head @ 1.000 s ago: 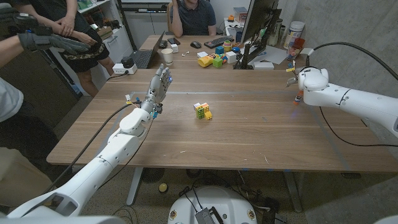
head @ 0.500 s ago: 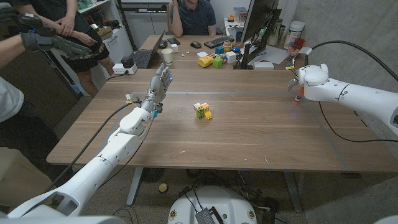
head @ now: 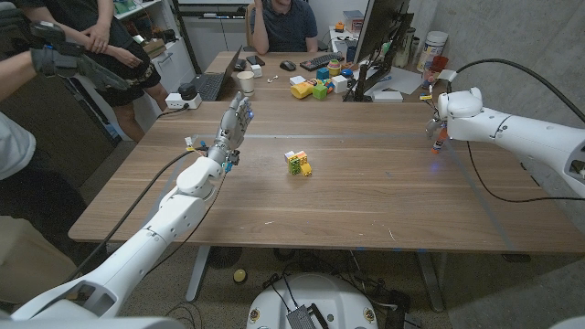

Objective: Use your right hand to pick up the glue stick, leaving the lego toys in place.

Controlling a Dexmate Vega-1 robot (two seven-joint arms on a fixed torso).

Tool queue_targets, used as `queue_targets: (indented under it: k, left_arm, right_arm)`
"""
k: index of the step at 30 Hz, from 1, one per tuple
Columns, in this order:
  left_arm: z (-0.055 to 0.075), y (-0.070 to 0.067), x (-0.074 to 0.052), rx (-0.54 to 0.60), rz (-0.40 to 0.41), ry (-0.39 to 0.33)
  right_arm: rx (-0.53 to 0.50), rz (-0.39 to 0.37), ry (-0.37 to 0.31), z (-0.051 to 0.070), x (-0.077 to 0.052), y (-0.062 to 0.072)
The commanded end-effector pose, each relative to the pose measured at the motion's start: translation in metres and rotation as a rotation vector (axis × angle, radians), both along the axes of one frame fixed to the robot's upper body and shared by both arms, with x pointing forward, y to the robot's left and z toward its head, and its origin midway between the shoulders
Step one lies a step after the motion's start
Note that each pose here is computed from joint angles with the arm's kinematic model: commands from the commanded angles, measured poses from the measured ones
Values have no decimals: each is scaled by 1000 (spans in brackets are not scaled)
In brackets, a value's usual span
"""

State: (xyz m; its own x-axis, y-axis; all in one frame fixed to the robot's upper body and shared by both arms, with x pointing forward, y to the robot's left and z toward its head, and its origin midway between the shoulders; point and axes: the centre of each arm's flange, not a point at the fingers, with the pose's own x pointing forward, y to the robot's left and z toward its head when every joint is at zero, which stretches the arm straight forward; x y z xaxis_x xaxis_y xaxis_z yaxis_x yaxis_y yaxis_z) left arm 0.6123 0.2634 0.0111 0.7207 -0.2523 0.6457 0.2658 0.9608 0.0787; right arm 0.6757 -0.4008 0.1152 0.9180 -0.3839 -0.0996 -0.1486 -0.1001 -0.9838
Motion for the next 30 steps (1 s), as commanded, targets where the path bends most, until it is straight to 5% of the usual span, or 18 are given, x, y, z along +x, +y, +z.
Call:
queue_targets:
  k: [1,18,30]
  left_arm:
    - [1,-4,0,-2,-5,-8]
    - [3,-3,-6,-5,9,-27]
    - [1,-3,-6,-6,6,-21]
  right_arm:
    - [-18,-6,11,1,-1,-3]
    - [45,7,64,0,3,-8]
    - [44,27,37,2,5,-7]
